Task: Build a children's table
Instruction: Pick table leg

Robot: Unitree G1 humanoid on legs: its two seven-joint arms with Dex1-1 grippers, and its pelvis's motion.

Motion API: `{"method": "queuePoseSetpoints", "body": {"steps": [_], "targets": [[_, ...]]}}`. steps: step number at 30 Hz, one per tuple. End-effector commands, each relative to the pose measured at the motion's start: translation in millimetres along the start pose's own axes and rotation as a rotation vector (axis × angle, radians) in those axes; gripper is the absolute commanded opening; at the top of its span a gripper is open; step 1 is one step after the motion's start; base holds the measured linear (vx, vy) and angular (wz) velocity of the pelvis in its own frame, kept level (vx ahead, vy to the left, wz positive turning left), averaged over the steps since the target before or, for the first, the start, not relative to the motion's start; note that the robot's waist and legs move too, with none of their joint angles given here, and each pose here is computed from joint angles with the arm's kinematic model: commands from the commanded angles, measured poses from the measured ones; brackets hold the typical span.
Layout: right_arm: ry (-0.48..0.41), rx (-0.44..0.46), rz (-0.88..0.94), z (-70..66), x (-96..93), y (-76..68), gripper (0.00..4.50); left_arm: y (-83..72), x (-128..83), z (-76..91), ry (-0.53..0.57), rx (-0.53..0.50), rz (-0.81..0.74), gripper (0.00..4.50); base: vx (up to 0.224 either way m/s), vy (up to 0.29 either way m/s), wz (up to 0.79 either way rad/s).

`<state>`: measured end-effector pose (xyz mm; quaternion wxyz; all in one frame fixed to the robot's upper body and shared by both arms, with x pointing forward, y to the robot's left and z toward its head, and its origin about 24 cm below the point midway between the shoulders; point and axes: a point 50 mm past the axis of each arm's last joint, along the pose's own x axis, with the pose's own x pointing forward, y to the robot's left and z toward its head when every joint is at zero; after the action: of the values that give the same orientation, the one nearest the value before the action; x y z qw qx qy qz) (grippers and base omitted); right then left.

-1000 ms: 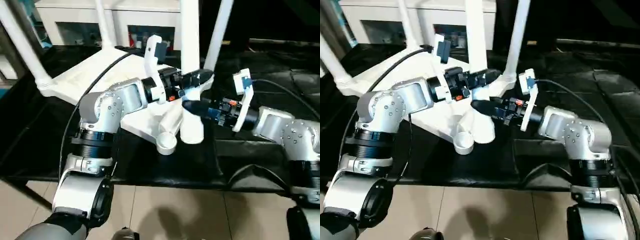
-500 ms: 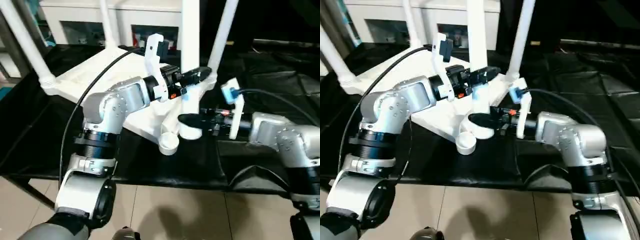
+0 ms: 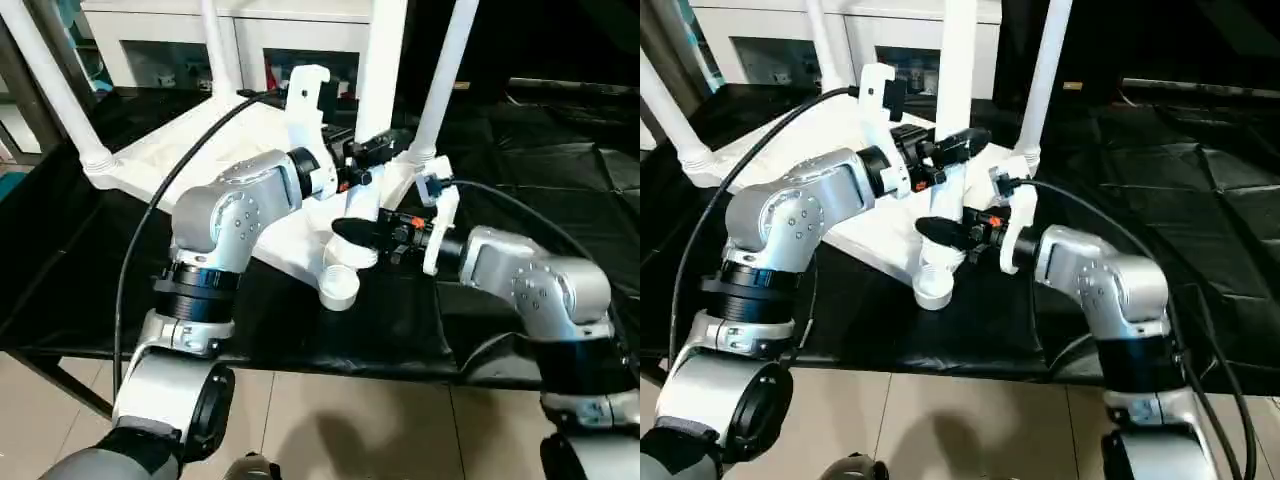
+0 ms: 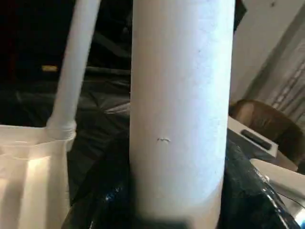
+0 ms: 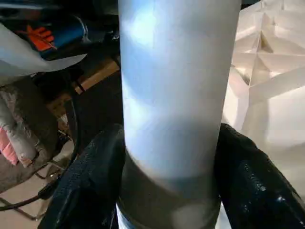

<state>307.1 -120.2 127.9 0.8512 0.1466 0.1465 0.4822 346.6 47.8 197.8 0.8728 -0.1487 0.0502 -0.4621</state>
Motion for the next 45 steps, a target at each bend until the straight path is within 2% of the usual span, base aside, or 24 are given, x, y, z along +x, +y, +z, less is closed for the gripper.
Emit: {"method": "queuePoseSetpoints", "body": {"steps": [1, 2, 3, 5, 7, 10, 11, 15, 16, 17, 19, 23, 27, 28, 31, 33, 35, 37, 38, 43, 44, 45], "targets": [[-0.007, -0.025, 0.152, 0.7, -3.6, 14.0, 2.39, -12.4, -5.2, 10.6, -0.048, -0.076, -0.171, 2.62, 0.0, 0.0, 0.0], [0.009, -0.023, 0.205, -2.3, -9.4, 16.7, 2.36, -16.8, -11.2, 11.7, -0.05, -0.162, -0.291, 2.62, 0.0, 0.0, 0.0], [0.01, -0.023, 0.206, -2.4, -9.5, 16.7, 2.36, -16.9, -11.3, 11.7, -0.05, -0.163, -0.293, 2.62, 0.0, 0.0, 0.0], [0.056, -0.027, 0.28, -7.3, -18.3, 20.5, 2.14, -17.6, -20.7, 10.6, -0.036, -0.223, -0.422, 2.79, 0.0, 0.0, 0.0], [0.066, -0.027, 0.295, -8.2, -20.1, 21.4, 2.02, -17.1, -22.3, 9.8, -0.029, -0.228, -0.438, 3.05, 0.0, 0.0, 0.0], [0.109, -0.045, 0.337, -12.4, -27.2, 22.3, 1.96, -19.4, -30.7, 3.4, 0.022, -0.245, -0.549, 3.06, 0.0, 0.0, 0.0], [0.119, -0.051, 0.342, -13.1, -29.7, 21.1, 1.96, -23.0, -34.7, 0.4, 0.057, -0.241, -0.596, 2.84, 0.0, 0.0, 0.0], [0.133, -0.06, 0.344, -13.9, -31.3, 19.7, 1.96, -26.4, -36.4, -3.9, 0.098, -0.224, -0.613, 2.54, 0.0, 0.0, 0.0], [0.141, -0.063, 0.342, -14.4, -31.5, 19.3, 1.96, -27.2, -35.9, -6.8, 0.116, -0.212, -0.606, 2.54, 0.0, 0.0, 0.0], [0.152, -0.069, 0.336, -15.2, -31.5, 18.2, 1.96, -27.2, -34.5, -11.5, 0.141, -0.181, -0.592, 2.33, 0.0, 0.0, 0.0], [0.154, -0.07, 0.335, -15.4, -31.5, 18.1, 1.96, -26.8, -34.1, -12.4, 0.145, -0.172, -0.586, 2.3, 0.0, 0.0, 0.0], [0.161, -0.077, 0.339, -15.8, -31.6, 18.0, 1.96, -21.3, -33.6, -10.1, 0.118, -0.187, -0.554, 1.95, 0.0, 0.0, 0.0], [0.16, -0.157, 0.266, -16.2, -27.5, 9.5, 1.96, -15.7, -32.8, -6.3, 0.081, -0.176, -0.507, 1.89, 0.0, 0.0, 0.0], [0.158, -0.166, 0.249, -16.5, -26.1, 7.5, 2.52, -14.8, -32.6, -5.8, 0.075, -0.168, -0.496, 1.88, 0.0, 0.0, 0.0], [0.061, -0.18, 0.096, -8.0, -16.4, -4.1, 2.72, -9.3, -29.2, -1.7, 0.024, -0.111, -0.397, 1.88, 0.0, 0.0, 0.0], [0.013, -0.234, -0.002, -2.4, -11.0, -8.2, 3.0, -7.4, -26.6, 0.7, -0.003, -0.05, -0.333, 1.88, 0.0, 0.0, 0.0], [-0.08, -0.222, -0.12, 3.4, -2.6, -13.5, 3.14, -5.1, -21.5, 4.9, -0.045, 0.032, -0.229, 1.88, 0.0, 0.0, 0.0], [-0.102, -0.219, -0.135, 4.5, -0.7, -14.0, 3.14, -4.0, -20.0, 5.9, -0.058, 0.05, -0.197, 1.88, 0.0, 0.0, 0.0], [-0.141, -0.191, -0.166, 5.1, 4.8, -13.9, 3.14, -2.1, -17.4, 7.1, -0.08, 0.088, -0.113, 1.87, 0.0, 0.0, 0.0], [-0.171, -0.157, -0.195, 0.1, 20.0, -9.6, 3.14, -5.7, -14.1, 6.3, -0.093, 0.161, 0.005, 1.86, 0.0, 0.0, 0.0], [-0.164, -0.16, -0.183, -3.4, 25.2, -6.2, 2.88, -8.5, -13.8, 5.5, -0.089, 0.188, 0.021, 1.86, 0.0, 0.0, 0.0], [-0.165, -0.161, -0.179, -4.3, 26.6, -4.9, 2.81, -8.8, -13.5, 5.6, -0.09, 0.193, 0.031, 1.85, 0.0, 0.0, 0.0]]}}
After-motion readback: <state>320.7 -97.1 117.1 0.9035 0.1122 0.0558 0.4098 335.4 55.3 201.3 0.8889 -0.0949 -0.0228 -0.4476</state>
